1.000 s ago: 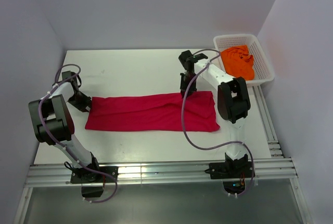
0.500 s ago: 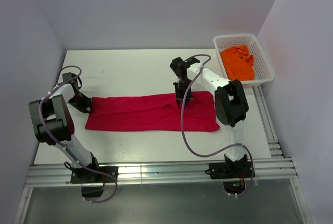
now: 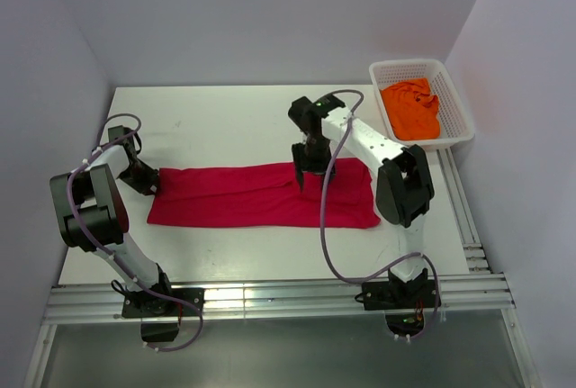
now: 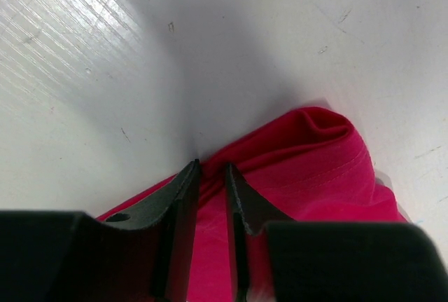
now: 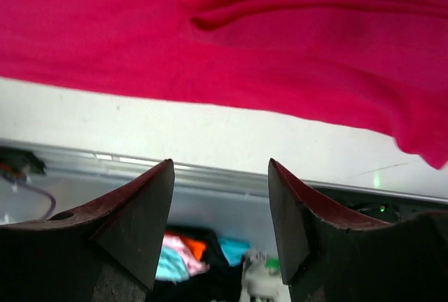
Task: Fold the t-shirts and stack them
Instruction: Fold the other side of the tshirt into a rectangle
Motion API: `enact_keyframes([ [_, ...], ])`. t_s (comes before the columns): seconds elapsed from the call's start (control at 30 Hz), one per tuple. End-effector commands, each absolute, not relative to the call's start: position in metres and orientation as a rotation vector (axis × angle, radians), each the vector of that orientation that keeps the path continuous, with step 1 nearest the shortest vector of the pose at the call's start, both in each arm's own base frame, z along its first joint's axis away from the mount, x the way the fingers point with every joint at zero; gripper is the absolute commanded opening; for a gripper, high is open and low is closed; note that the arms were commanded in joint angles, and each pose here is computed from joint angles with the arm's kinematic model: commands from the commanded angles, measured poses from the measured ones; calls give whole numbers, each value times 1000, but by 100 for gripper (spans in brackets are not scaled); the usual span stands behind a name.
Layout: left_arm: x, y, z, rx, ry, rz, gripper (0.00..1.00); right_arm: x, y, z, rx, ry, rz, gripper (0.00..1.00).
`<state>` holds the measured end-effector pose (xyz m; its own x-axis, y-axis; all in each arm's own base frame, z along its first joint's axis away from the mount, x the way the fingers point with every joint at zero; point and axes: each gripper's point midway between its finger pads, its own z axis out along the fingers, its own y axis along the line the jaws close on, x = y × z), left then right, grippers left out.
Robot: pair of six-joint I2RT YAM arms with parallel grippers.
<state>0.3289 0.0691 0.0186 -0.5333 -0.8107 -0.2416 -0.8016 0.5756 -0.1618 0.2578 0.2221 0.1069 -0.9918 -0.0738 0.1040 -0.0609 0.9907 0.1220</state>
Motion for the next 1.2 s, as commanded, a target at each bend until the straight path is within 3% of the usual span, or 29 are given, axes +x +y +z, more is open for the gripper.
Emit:
enact_keyframes([
  [0.0,333,66,25,-1287,2506,-82,27,289,207,142,2,-3234,-104,64],
  [0.1,334,66,25,-1284,2520,-79,26,319,195,128,-92,-3282,-90,54],
  [0.2,339,65,28,-1276,2529,-79,25,337,172,101,-147,-3277,12,10],
  [0.23,341,63,29,-1273,2531,-100,25,337,163,92,-151,-3265,65,0],
  [0.77,341,63,32,-1265,2528,-99,24,304,119,12,-221,-3126,154,0],
  [1.03,341,59,25,-1268,2543,-118,23,275,130,28,-226,-3079,19,0],
  [1.17,339,59,21,-1273,2546,-117,23,244,160,49,-48,-2999,-154,0],
])
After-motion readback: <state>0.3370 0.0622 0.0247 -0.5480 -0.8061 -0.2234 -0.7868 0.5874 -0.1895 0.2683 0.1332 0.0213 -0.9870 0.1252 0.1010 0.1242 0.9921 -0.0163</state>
